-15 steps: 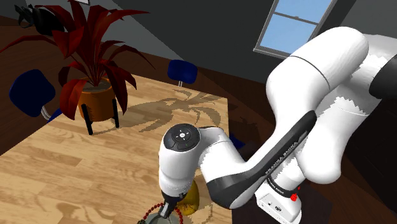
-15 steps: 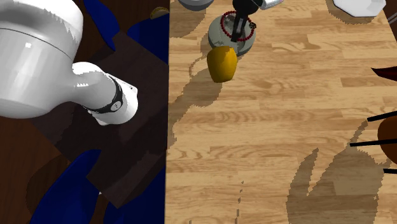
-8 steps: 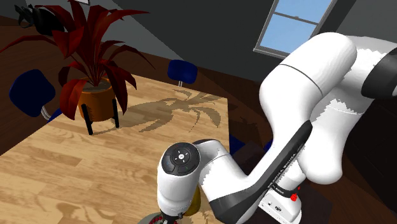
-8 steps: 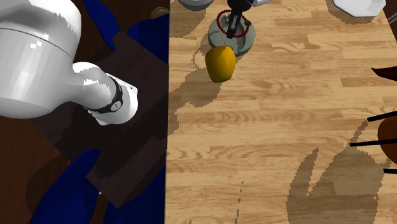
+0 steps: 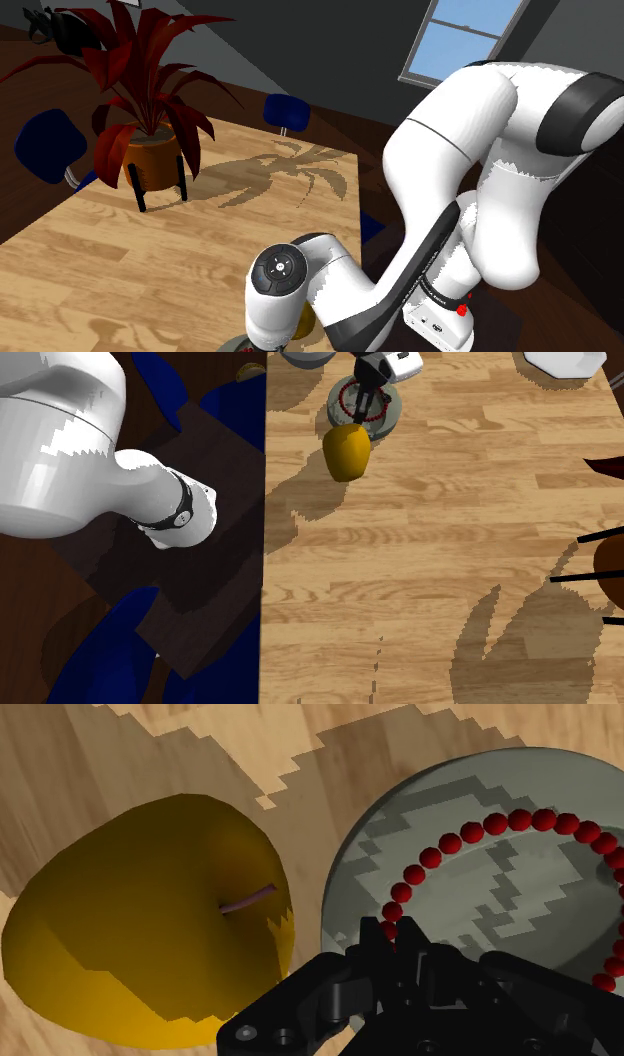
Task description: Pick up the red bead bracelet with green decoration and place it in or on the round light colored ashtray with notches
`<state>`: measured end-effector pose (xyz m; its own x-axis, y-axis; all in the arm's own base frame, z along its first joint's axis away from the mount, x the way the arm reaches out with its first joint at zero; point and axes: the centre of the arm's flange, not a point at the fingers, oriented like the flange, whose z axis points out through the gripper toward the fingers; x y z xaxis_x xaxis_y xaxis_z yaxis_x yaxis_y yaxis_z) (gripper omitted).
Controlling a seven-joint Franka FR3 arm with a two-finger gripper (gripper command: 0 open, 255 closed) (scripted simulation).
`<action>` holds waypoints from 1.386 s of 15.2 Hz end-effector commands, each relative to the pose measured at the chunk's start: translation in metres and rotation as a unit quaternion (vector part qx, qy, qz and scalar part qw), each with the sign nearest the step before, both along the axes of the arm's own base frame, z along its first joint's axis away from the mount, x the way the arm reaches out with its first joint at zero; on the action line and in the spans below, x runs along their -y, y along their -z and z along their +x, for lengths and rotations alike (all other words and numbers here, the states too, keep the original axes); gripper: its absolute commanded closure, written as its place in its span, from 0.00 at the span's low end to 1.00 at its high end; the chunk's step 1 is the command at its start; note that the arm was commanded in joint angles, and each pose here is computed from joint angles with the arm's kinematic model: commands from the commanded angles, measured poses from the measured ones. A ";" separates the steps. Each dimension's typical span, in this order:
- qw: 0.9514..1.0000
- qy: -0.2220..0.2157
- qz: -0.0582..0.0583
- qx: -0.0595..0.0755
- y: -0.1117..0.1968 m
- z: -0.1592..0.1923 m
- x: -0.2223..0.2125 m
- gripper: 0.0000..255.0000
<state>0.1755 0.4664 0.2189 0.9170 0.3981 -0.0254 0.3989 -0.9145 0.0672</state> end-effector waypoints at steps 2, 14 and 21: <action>1.000 0.000 0.000 0.000 0.014 0.000 0.000 1.00; 1.000 0.000 0.000 0.000 0.014 0.002 -0.001 0.00; 1.000 0.000 0.000 0.000 -0.036 0.000 -0.004 0.00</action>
<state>0.1755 0.4708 0.2523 0.9171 0.3980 -0.0240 0.3987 -0.9146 0.0668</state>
